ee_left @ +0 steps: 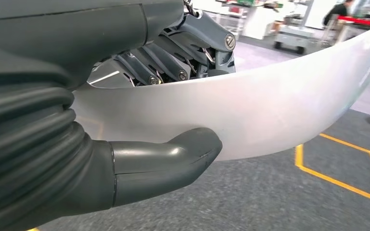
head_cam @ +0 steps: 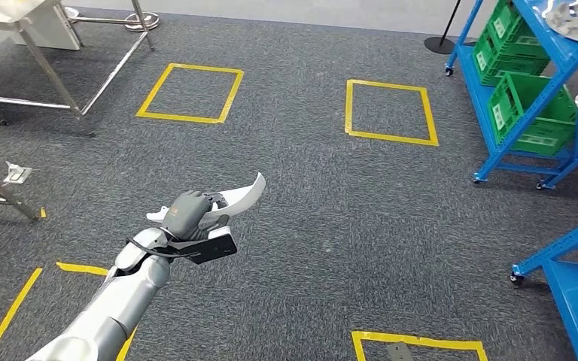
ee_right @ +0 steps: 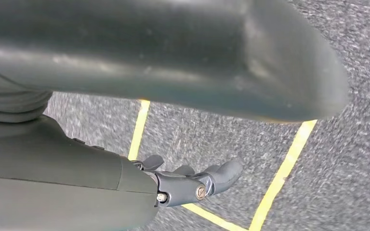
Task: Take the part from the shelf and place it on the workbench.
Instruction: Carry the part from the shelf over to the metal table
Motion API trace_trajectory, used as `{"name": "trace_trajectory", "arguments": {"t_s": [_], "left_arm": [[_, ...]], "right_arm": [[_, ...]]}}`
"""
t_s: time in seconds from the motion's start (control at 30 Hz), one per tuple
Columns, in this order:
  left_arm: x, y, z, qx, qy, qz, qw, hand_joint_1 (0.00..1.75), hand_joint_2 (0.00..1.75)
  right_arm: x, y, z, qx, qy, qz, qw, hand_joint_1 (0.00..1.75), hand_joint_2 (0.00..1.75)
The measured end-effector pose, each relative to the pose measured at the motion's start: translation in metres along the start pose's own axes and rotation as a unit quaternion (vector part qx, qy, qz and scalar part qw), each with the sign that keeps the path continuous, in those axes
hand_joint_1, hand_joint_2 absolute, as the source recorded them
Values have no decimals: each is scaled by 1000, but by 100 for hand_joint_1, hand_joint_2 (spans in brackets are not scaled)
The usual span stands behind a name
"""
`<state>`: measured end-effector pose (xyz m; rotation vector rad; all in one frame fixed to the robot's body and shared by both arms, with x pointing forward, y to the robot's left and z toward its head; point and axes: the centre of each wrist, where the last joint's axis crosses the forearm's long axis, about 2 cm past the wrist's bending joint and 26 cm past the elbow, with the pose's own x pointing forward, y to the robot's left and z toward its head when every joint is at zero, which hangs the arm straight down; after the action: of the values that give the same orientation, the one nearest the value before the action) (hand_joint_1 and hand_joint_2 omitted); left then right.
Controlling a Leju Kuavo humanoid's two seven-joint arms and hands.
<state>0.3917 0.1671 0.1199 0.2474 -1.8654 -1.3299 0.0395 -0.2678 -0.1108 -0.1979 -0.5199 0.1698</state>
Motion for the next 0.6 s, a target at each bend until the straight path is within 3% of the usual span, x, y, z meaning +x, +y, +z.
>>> {"name": "trace_trajectory", "arguments": {"t_s": [0.6], "left_arm": [[6,12,-3,30,-23,-13,999,171,175]], "right_arm": [[-1,-3,0,-5,2,17,1000,0,0]]}}
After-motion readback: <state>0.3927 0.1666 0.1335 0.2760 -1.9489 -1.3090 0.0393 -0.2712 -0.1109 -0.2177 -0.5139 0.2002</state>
